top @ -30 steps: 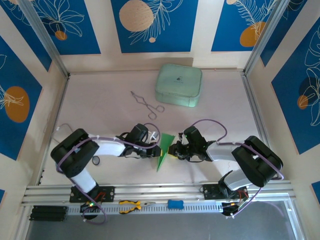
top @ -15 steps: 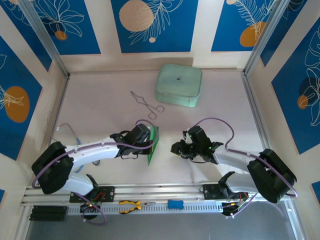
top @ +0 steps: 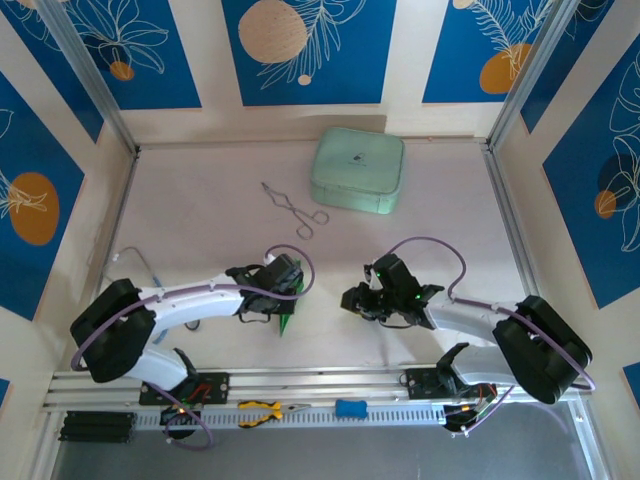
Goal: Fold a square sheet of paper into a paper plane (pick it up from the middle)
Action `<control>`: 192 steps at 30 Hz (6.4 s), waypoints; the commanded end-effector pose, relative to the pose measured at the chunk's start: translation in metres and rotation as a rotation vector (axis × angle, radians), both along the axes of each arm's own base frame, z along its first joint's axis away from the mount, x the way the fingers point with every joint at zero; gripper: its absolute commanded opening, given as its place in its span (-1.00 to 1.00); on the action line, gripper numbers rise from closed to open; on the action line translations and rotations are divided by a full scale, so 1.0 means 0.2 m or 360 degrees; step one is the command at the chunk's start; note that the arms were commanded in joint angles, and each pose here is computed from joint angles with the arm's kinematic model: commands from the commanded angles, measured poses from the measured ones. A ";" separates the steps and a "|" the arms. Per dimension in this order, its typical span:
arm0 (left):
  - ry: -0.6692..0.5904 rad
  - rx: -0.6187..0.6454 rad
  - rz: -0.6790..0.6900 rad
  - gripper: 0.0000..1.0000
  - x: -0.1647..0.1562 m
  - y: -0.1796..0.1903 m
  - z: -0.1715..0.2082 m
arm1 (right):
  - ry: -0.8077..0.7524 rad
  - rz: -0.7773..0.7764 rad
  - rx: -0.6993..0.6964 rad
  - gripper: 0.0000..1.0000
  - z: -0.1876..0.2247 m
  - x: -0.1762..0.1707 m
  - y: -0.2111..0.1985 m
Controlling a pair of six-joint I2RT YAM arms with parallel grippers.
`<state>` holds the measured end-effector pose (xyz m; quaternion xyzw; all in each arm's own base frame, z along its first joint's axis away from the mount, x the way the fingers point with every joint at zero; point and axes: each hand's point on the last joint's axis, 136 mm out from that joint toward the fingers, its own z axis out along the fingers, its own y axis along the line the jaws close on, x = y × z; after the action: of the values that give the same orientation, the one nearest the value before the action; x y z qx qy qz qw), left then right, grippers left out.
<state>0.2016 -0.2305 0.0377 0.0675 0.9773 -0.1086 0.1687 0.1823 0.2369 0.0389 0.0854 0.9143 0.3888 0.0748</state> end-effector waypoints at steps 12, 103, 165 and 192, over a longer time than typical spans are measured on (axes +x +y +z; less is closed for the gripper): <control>0.0010 0.0012 0.0003 -0.68 0.01 -0.03 0.00 | 0.0020 0.0012 -0.0015 -0.45 -0.03 -0.01 0.02; -0.0081 0.0120 0.0194 0.07 0.09 -0.15 0.24 | -0.0135 -0.0197 0.0015 -0.29 0.15 0.00 -0.27; -0.0868 0.0476 0.0924 0.99 0.65 1.37 0.49 | -0.1513 -0.0288 -0.1089 0.43 0.39 1.08 -0.96; -0.1464 0.0293 0.0415 0.99 0.95 1.13 0.28 | -0.1554 -0.0378 -0.0945 0.98 0.27 1.07 -1.02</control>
<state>0.3862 -0.0027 0.0806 -0.0054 0.8236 0.0341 0.5661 0.3886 0.0315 0.0779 -0.0239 0.8430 0.0954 0.5289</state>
